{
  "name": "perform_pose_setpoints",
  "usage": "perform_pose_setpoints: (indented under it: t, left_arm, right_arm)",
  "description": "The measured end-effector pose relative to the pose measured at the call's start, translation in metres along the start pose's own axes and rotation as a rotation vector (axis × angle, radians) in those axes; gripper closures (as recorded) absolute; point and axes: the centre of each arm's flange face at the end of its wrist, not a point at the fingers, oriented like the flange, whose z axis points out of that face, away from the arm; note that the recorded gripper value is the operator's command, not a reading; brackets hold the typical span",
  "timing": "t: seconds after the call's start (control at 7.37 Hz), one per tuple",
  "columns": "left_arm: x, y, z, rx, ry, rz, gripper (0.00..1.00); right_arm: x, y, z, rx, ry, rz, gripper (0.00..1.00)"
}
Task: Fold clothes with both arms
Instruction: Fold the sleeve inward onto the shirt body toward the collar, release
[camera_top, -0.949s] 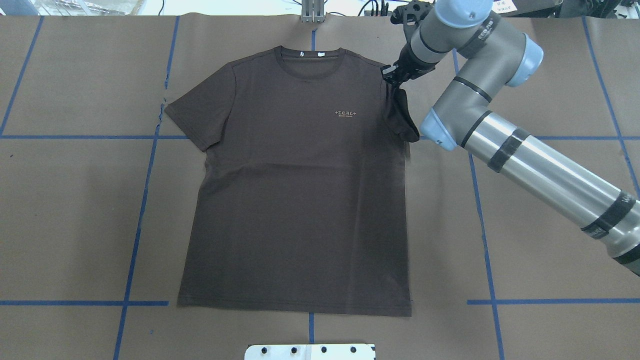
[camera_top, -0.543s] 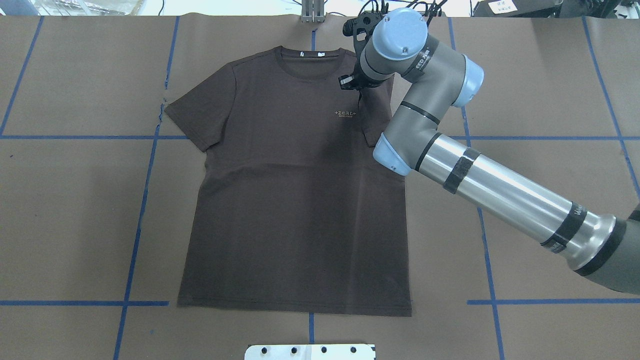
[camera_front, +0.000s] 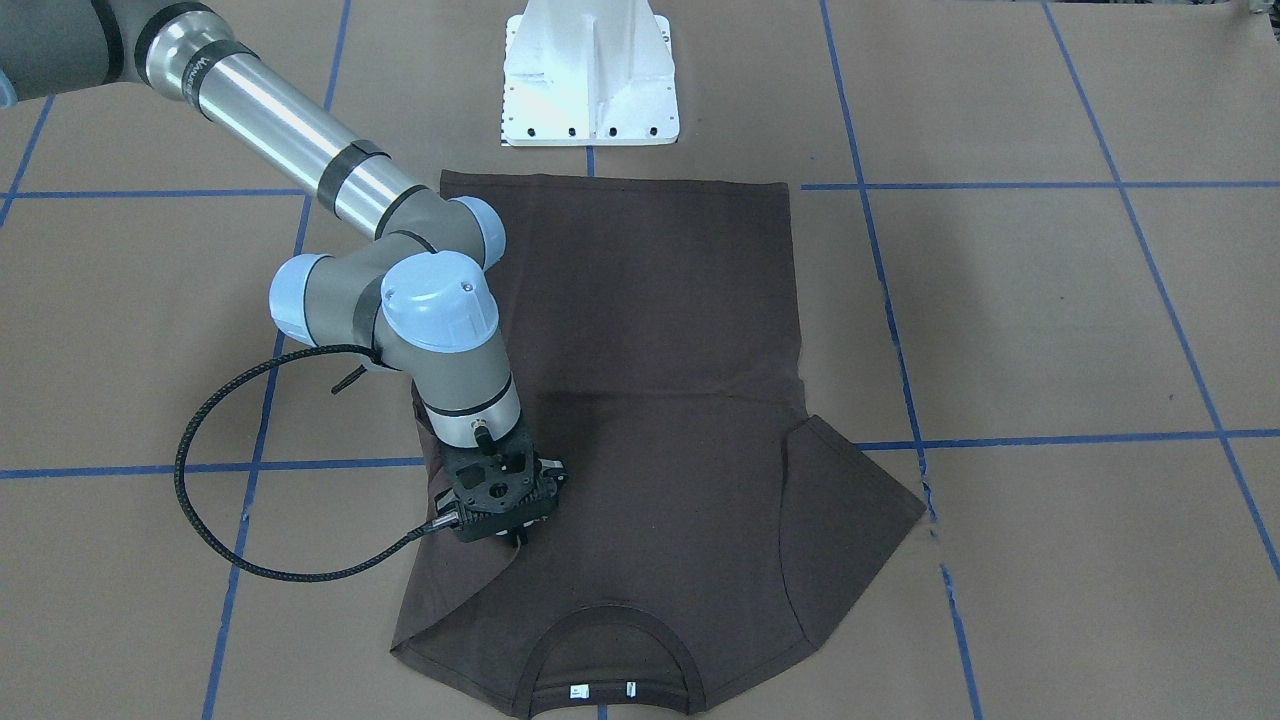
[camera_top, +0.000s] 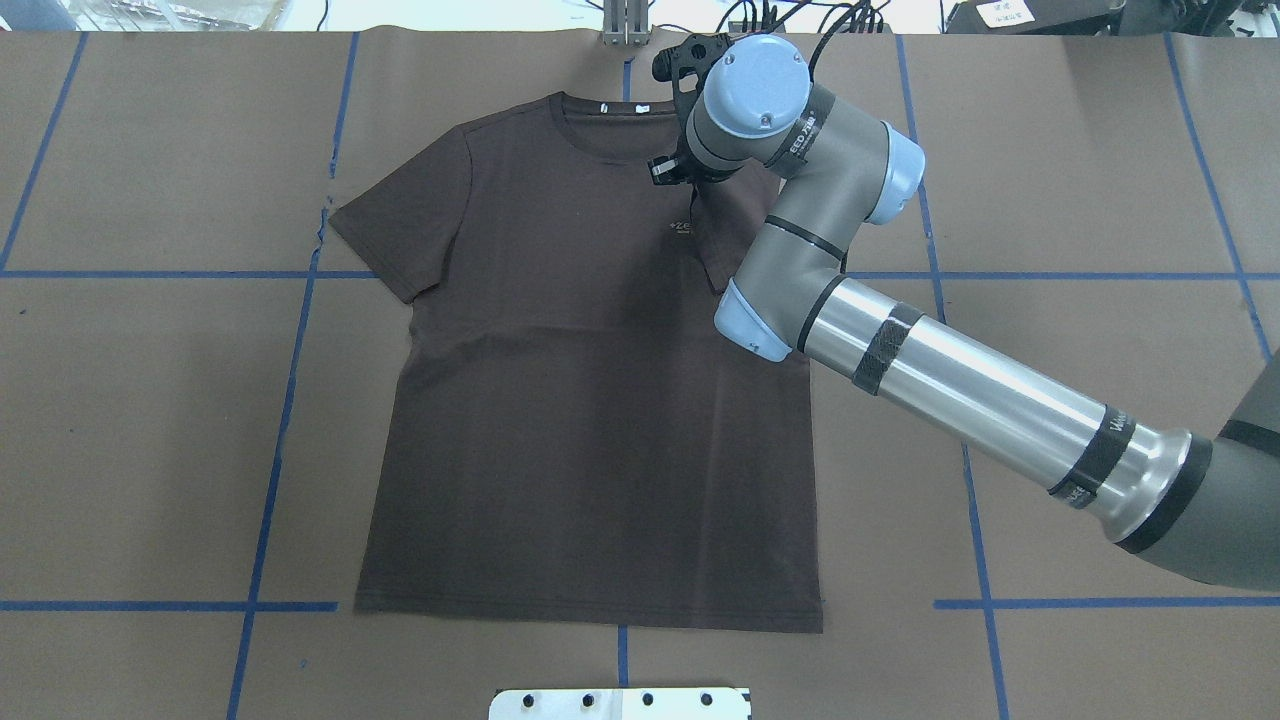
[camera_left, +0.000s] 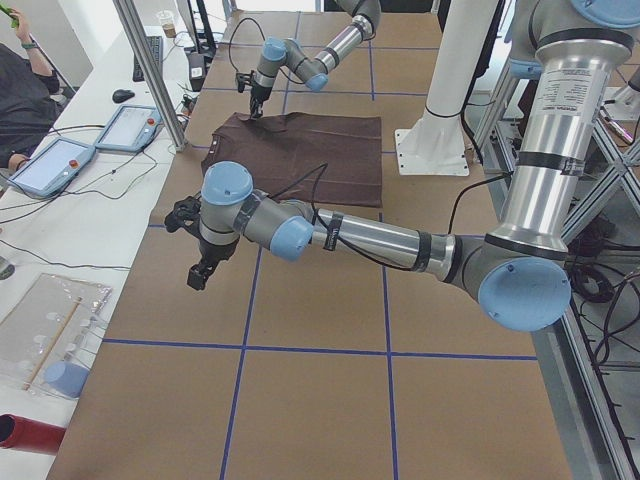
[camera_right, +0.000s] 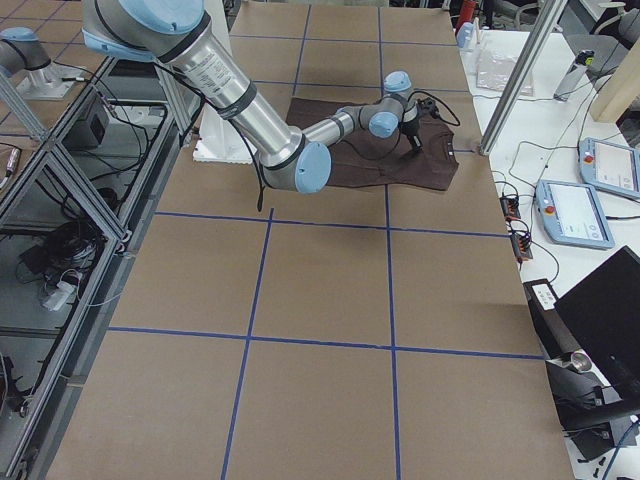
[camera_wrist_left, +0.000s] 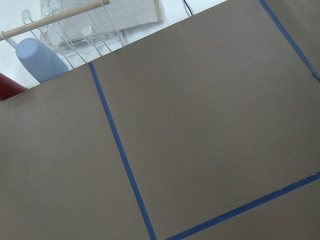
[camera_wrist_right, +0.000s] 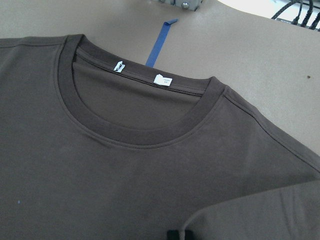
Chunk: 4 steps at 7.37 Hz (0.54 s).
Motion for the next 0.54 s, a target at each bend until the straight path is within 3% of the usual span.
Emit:
perform_pose_setpoints:
  t: [0.27,0.54]
  left_arm:
    - [0.0,-0.003,0.0,0.003,-0.005,-0.001,0.0]
    - [0.007,-0.02,-0.006,0.025,-0.006,-0.058,0.0]
  right_arm:
    - [-0.001,0.003,0.002,-0.019,-0.015,0.034,0.0]
    - [-0.003,0.008,-0.002,-0.114,-0.076,0.18,0.0]
